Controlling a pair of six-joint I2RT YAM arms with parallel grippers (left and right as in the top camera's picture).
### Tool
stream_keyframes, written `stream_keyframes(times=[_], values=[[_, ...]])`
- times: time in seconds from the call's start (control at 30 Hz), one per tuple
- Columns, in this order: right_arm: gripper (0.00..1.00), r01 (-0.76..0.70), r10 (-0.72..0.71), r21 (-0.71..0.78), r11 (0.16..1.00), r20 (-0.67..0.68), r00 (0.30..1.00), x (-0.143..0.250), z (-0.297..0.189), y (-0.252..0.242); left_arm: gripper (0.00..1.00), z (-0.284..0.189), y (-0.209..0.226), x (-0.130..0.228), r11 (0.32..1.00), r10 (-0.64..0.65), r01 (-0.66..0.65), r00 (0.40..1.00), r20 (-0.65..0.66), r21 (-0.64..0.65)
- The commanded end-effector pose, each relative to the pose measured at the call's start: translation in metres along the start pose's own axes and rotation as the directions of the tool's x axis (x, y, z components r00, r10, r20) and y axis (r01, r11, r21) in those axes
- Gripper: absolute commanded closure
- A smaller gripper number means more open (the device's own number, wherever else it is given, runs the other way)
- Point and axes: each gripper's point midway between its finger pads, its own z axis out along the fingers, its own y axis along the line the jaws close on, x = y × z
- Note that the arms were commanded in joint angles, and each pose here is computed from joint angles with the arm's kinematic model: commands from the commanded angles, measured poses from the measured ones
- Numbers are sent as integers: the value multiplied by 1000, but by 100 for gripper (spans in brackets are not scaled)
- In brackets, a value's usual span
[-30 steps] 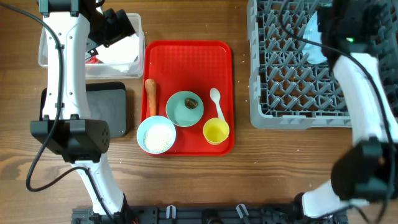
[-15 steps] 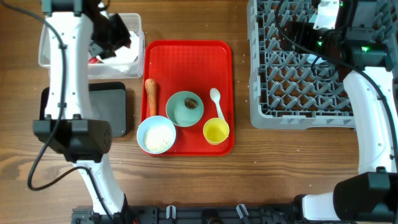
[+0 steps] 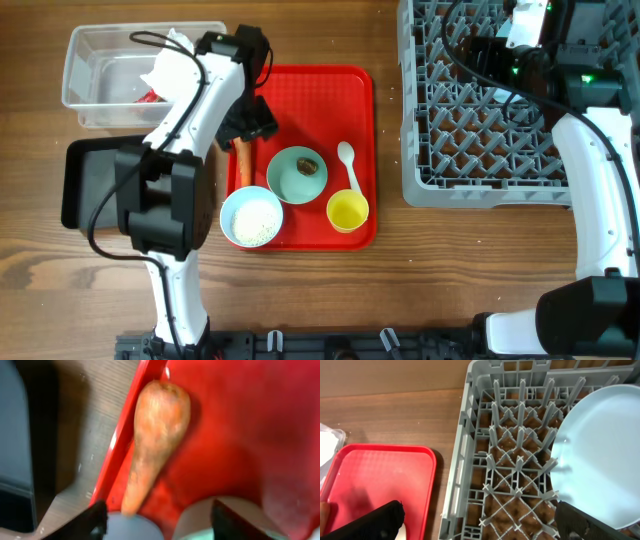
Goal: Sort waste into correct bins and load items into the dishwasher rack
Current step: 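Grasp the carrot with the left gripper and move it onto the black tray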
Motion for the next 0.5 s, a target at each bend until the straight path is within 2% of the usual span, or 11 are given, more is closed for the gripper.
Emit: stream_keyframes(times=[0.0,0.2,0.37,0.47], values=[[0,10,-10,13,1000,-21,1000,5,5,-3,42,19,12,-6,999,35,-35,999,2,-3],[0,9,-9,13,1000,-28,1000,6,5,-3,52,52,5,-4,992,123,-123,992,21,21],[0,9,-9,13,1000,-27,1000,6,5,-3,52,51,-12,4,961,274,-275,960,50,6],[0,13,-13,13,1000,-28,1000,6,5,-3,51,51,-11,1,954,299,-296,951,81,-50]])
